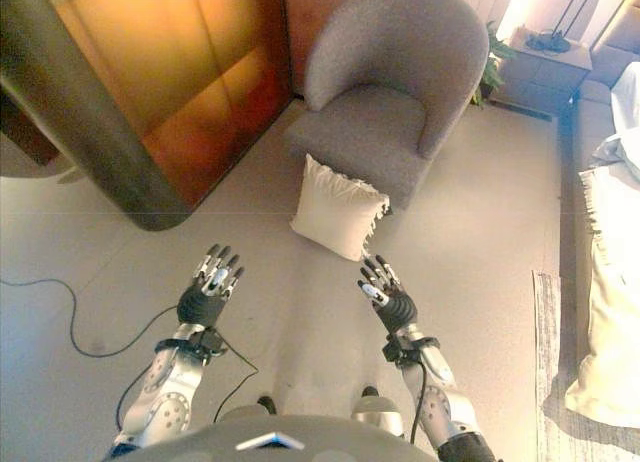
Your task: Pick up the cushion and take it to the sofa
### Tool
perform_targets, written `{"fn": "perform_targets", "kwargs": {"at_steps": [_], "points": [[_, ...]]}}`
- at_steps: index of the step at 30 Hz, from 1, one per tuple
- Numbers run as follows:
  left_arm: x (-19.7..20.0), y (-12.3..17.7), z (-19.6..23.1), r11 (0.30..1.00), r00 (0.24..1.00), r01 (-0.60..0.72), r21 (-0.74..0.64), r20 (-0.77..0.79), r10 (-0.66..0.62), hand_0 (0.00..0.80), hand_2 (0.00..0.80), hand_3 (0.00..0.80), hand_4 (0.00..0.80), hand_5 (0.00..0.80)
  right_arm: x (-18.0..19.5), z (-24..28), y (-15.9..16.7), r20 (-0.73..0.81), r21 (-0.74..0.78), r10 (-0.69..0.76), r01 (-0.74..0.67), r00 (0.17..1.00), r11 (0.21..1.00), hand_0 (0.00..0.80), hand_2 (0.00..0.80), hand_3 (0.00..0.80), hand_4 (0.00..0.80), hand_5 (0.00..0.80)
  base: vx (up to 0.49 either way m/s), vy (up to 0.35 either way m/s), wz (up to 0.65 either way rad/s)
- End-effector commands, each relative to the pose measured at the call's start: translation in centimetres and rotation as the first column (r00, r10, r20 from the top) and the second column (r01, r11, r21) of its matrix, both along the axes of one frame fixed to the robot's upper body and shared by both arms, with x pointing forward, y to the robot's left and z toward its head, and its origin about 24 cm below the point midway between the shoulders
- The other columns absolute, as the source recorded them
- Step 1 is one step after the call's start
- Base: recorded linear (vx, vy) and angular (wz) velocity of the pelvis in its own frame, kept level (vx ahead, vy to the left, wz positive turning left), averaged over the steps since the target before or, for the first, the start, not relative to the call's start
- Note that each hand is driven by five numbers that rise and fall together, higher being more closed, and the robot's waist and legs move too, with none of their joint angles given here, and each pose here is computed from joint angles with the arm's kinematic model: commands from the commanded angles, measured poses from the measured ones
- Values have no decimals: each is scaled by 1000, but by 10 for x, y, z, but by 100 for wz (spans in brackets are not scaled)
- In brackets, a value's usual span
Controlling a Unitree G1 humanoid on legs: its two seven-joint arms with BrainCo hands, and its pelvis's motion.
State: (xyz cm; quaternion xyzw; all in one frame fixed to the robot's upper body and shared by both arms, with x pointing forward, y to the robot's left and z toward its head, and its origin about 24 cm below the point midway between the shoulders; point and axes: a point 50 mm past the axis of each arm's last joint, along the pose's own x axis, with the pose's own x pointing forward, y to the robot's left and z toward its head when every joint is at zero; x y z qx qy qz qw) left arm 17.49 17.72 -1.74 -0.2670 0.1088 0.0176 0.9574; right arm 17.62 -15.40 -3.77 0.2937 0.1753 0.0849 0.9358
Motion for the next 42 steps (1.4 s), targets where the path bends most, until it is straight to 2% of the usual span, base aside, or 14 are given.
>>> {"fn": "perform_targets", "kwargs": {"at_steps": [1,5,34,42], "points": [[10,5,17,999,993,9,43,116,-14,0,0,0,0,0,20,24,-1,151,16,-4,2,989,1000,0,0,0,0,0,0,0,0],[10,4,18,1000,991,14,5,135,-15,0,0,0,0,0,19,24,-1,153,17,-2,-1,988,1000,0,0,0,0,0,0,0,0],[8,4,19,1000,987,17,-12,161,-15,0,0,0,0,0,18,22,-8,145,-15,4,-2,989,1000,0,0,0,0,0,-6,-21,1],[11,4,24,1000,985,-9,-16,173,11,0,0,0,0,0,19,23,-10,149,17,-6,4,989,1000,0,0,0,0,0,14,149,-15]]}}
